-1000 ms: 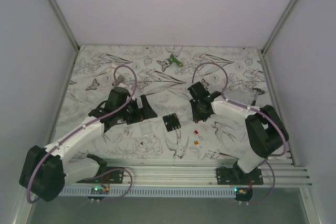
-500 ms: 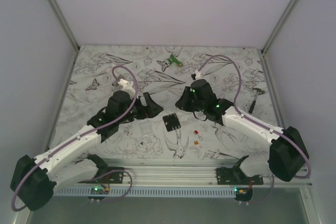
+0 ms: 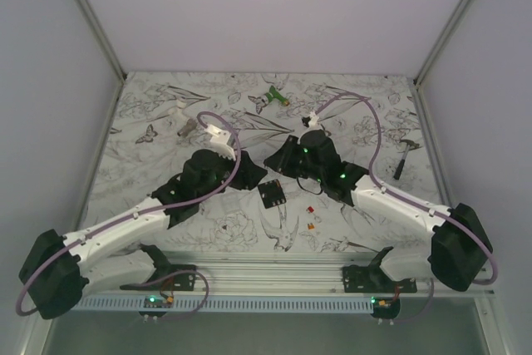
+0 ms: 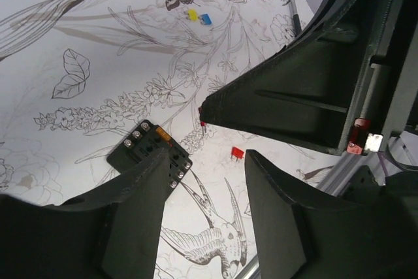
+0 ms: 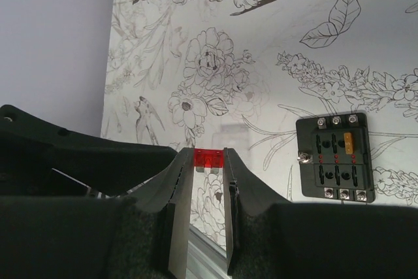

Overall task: Snap on the fuse box
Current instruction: Pick up the fuse from the center of the board, then install the fuse at the fuse box base.

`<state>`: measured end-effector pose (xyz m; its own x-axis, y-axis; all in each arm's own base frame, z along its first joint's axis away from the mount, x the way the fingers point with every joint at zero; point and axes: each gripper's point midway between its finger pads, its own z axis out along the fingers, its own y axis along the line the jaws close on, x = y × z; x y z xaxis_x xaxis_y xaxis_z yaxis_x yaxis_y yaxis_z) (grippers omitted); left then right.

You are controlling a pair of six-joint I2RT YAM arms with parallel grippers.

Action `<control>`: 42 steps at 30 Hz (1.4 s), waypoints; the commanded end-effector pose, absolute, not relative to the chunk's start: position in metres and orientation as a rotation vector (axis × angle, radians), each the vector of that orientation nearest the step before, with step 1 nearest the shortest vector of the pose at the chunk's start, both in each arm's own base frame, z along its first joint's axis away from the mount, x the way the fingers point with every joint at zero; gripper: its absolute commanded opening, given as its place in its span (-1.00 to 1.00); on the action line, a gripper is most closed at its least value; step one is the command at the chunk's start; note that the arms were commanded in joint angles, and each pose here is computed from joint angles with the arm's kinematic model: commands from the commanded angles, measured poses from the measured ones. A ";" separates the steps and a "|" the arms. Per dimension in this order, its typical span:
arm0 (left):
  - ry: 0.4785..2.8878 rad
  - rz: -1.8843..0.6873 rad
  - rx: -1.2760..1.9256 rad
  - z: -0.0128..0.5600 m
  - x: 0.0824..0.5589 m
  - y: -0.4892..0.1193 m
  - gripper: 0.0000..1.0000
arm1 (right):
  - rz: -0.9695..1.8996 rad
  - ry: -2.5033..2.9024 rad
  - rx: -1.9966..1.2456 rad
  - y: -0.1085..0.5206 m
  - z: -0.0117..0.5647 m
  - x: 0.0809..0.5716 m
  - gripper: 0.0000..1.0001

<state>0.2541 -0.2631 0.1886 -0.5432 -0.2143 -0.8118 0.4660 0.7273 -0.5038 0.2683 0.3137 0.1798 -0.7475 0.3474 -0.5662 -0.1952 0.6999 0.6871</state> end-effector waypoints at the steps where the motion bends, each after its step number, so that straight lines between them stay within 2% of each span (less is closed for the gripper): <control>1: 1.903 -0.828 0.204 0.193 0.266 -0.264 0.02 | 1.092 2.122 0.141 0.322 0.206 0.268 -0.65; 13: 1.898 -0.845 0.220 0.194 0.272 -0.274 -0.33 | 1.158 2.134 0.141 0.328 0.204 0.261 -0.65; 20: 1.899 -0.853 0.214 0.195 0.273 -0.276 -0.44 | 1.171 2.143 0.132 0.330 0.201 0.258 -0.65; 24: 1.902 -0.861 0.216 0.194 0.273 -0.278 -0.61 | 1.189 2.138 0.128 0.333 0.203 0.256 -0.65; 27: 1.900 -0.863 0.221 0.195 0.273 -0.278 -0.81 | 1.195 2.134 0.121 0.334 0.202 0.254 -0.64; 30: 1.892 -0.858 0.245 0.195 0.271 -0.278 -1.00 | 1.196 2.104 0.100 0.332 0.206 0.255 -0.52; 37: 1.854 -0.901 0.424 0.201 0.254 -0.275 -1.00 | 1.115 1.933 -0.166 0.319 0.237 0.257 -0.04; 42: 1.817 -1.020 0.550 0.215 0.233 -0.274 -1.00 | 1.106 1.745 -0.535 0.307 0.267 0.240 0.02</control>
